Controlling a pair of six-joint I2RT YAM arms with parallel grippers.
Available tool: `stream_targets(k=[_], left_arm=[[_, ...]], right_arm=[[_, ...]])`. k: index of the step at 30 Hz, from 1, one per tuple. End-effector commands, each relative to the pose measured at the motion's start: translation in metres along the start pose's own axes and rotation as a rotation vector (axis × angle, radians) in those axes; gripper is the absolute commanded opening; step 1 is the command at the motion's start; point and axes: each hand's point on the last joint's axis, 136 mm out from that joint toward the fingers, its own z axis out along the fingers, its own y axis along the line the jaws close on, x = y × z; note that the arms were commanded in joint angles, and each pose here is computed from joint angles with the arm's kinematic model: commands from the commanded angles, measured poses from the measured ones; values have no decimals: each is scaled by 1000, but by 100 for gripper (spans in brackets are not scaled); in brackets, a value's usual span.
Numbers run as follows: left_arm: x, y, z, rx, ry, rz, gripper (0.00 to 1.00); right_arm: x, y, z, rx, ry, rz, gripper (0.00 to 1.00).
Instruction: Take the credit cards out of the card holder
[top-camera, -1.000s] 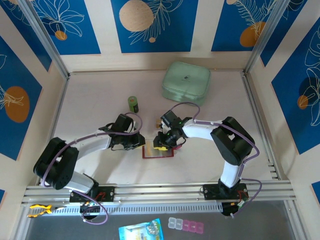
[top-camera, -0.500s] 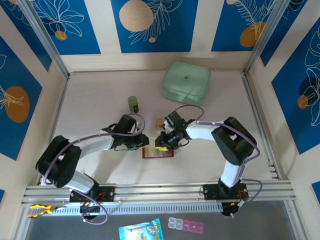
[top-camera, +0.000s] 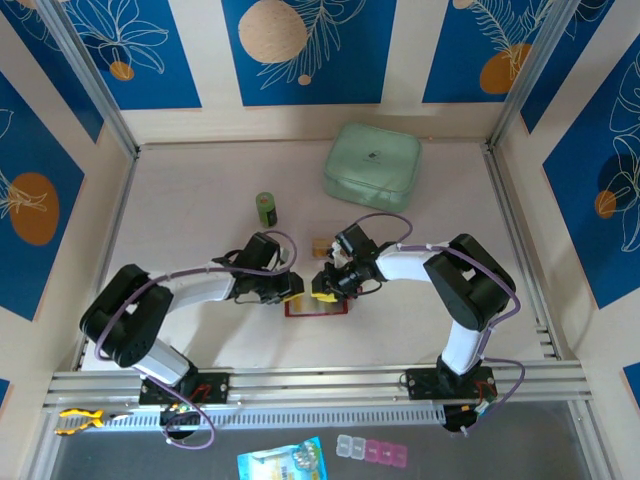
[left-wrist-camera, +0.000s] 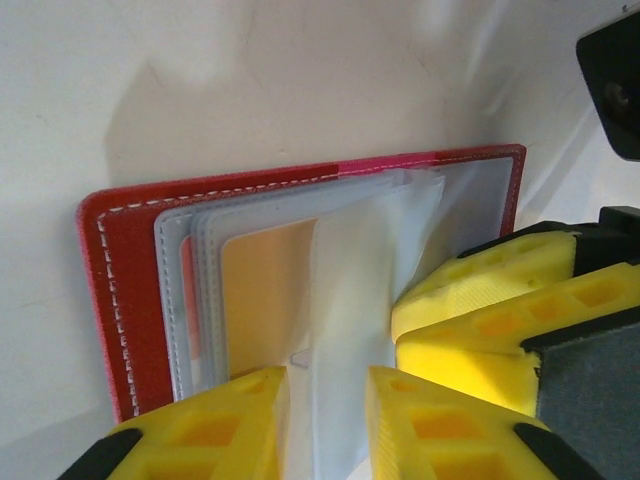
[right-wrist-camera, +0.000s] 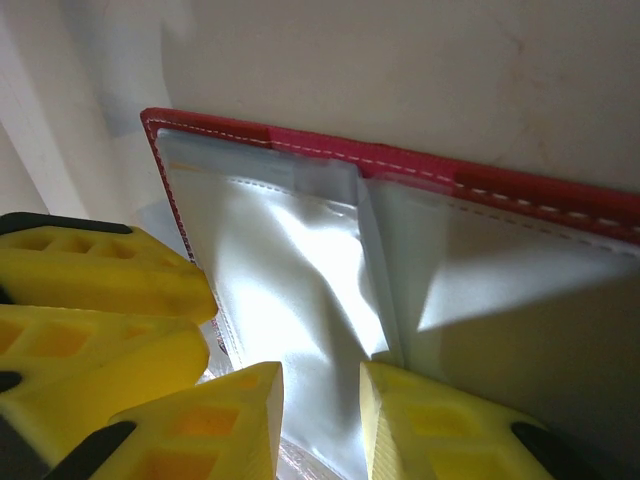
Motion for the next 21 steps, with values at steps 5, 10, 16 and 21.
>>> stream_targets(k=[5,10,16,21], left_arm=[[0,-7,5,16,4,-4,24],[-1,-12,6,37,3,-6,21],[-2,-20,1,51,-4,0,18],[-4,-30,-6,72,-16,7,21]], right_arm=[[7,-5,-1,-6,19,36,28],[8,0,-5,-25,13,34,28],[6,11,-19,-35,-21,15,29],[4,18,-39,-29,-66,-4,30]])
